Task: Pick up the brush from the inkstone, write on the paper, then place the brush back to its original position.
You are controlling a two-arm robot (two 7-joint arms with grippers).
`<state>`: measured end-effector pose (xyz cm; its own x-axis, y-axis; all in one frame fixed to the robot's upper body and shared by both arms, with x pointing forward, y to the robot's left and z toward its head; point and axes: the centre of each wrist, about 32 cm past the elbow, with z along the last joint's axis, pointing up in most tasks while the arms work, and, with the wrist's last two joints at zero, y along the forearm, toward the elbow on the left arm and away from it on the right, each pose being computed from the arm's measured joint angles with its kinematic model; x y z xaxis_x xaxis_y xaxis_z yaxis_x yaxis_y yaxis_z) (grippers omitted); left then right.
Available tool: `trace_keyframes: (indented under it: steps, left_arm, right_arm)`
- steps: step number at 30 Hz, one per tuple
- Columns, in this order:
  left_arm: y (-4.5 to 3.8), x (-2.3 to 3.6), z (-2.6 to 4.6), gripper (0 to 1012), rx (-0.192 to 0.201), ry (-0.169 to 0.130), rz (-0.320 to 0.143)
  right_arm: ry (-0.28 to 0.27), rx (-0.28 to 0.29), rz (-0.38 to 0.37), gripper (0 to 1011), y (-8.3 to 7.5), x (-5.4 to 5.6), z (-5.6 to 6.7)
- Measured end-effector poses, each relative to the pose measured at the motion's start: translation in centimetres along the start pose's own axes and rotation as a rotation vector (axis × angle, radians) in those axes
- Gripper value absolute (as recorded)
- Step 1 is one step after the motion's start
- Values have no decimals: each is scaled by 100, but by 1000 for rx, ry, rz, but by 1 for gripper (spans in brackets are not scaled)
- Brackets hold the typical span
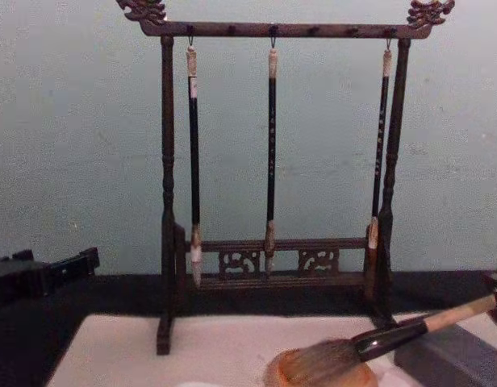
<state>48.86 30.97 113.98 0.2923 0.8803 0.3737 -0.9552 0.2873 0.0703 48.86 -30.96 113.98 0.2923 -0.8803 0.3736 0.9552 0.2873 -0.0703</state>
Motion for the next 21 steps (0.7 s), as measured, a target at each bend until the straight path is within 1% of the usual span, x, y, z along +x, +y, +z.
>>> trace_keyframes:
  steps: [21]
  left_arm:
    - [0, 0, 0, 1000, 0, 0, 0]
  right_arm:
    - [0, 0, 0, 1008, 0, 0, 0]
